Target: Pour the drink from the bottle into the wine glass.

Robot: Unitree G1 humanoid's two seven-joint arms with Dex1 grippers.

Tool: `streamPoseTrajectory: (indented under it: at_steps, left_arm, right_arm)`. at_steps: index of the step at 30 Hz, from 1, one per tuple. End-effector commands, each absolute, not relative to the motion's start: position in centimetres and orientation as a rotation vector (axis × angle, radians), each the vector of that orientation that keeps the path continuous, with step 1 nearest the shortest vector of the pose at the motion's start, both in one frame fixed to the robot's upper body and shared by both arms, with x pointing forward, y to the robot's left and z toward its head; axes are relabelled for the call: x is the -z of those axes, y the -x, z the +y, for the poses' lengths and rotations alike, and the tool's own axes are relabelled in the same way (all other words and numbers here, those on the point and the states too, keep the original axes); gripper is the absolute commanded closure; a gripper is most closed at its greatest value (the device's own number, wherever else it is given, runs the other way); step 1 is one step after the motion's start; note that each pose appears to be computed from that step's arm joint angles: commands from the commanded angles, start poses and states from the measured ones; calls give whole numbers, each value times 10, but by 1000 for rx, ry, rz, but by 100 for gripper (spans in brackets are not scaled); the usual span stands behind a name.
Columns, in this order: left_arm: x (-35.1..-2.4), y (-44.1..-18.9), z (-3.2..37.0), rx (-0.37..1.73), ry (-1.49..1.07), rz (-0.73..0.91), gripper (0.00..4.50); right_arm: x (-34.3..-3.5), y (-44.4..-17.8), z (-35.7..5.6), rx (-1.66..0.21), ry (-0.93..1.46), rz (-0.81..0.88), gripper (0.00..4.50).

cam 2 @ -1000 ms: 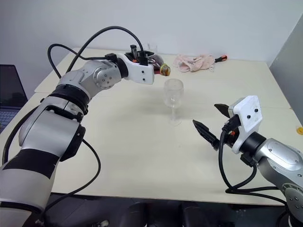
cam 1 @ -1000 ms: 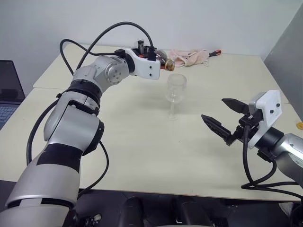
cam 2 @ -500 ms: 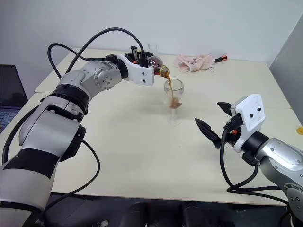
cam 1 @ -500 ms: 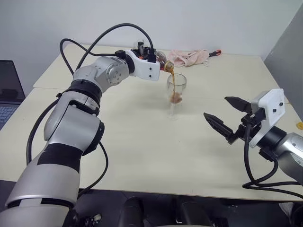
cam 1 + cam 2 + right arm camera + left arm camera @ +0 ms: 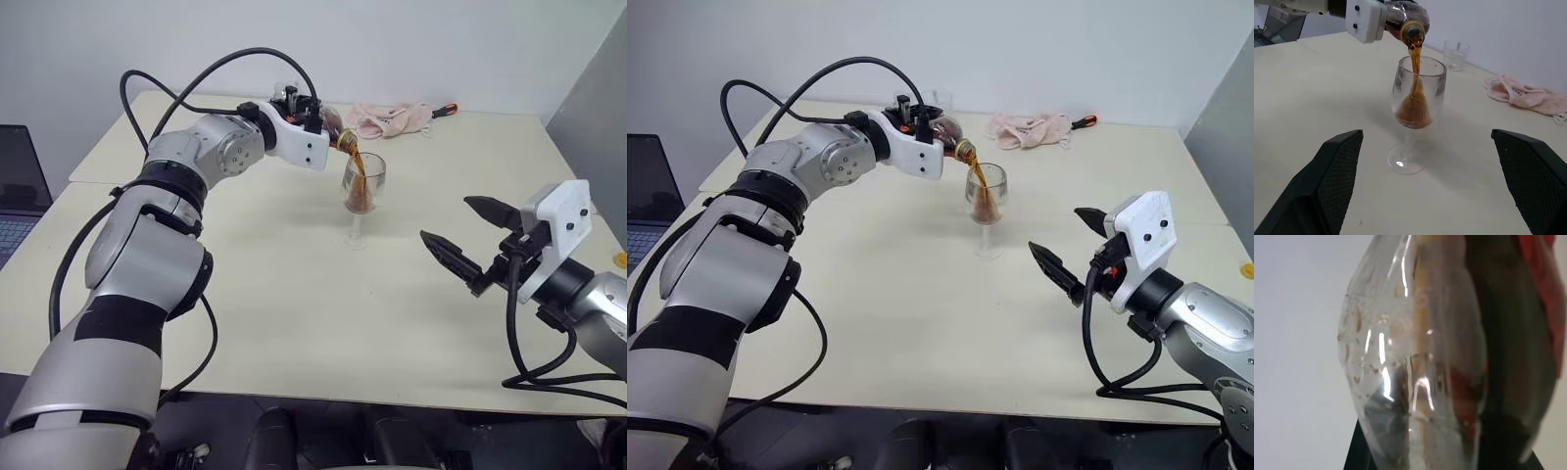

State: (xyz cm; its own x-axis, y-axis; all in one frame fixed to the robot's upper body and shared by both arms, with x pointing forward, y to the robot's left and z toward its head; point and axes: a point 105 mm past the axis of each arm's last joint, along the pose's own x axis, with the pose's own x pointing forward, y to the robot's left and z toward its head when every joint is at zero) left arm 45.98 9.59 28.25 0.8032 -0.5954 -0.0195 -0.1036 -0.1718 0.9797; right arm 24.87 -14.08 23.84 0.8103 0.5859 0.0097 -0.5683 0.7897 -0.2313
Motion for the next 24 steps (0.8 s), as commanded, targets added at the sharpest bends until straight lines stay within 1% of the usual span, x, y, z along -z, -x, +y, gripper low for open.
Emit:
streamPoseTrajectory:
  at_steps: [1, 18, 21, 24]
  left_arm:
    - [-314, -455, 92, 417, -1713, -635, 351]
    - [-320, -455, 89, 401, -1748, -655, 352]
    - [-321, -455, 89, 402, -1732, -648, 352]
    - [-322, -456, 91, 411, -1614, -608, 352]
  right_arm:
    - [-248, -246, -137, -642, 227, -130, 0]
    - [-247, -247, -137, -641, 225, -131, 0]
    - [-247, -247, -137, -637, 224, -131, 0]
    - [-247, -248, -137, -637, 223, -133, 0]
